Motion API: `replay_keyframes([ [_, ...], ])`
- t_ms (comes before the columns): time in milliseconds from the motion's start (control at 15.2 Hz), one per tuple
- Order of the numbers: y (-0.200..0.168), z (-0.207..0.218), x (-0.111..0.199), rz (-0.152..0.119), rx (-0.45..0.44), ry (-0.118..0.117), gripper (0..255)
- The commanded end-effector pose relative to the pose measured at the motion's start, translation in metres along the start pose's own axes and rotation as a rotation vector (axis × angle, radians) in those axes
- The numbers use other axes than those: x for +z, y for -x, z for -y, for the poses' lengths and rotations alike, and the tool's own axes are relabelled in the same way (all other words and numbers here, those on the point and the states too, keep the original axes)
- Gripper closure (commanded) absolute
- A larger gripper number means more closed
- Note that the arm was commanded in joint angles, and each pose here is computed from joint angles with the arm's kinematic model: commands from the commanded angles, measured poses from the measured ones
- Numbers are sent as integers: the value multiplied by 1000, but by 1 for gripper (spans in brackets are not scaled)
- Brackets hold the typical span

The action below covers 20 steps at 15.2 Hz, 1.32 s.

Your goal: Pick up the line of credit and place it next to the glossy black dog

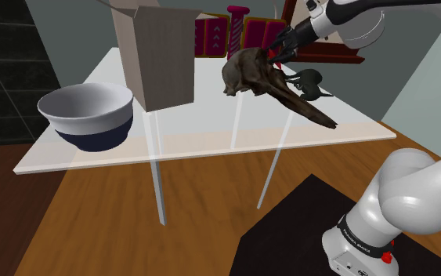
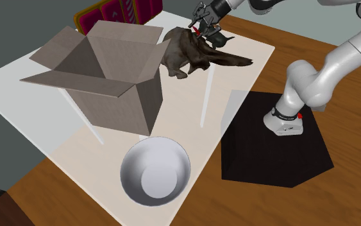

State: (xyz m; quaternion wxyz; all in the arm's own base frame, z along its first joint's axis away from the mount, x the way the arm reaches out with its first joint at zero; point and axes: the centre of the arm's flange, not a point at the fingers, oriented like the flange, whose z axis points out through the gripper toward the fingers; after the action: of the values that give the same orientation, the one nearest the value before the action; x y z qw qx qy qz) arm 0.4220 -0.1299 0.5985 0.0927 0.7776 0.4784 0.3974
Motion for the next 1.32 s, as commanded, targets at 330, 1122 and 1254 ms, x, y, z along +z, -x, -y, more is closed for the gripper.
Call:
replay_keyframes([
  [330, -18, -15, -18, 2, -3, -14, 255],
  [1122, -52, -49, -60, 2, -3, -14, 255],
  [1254, -57, -54, -67, 2, -3, -14, 255],
])
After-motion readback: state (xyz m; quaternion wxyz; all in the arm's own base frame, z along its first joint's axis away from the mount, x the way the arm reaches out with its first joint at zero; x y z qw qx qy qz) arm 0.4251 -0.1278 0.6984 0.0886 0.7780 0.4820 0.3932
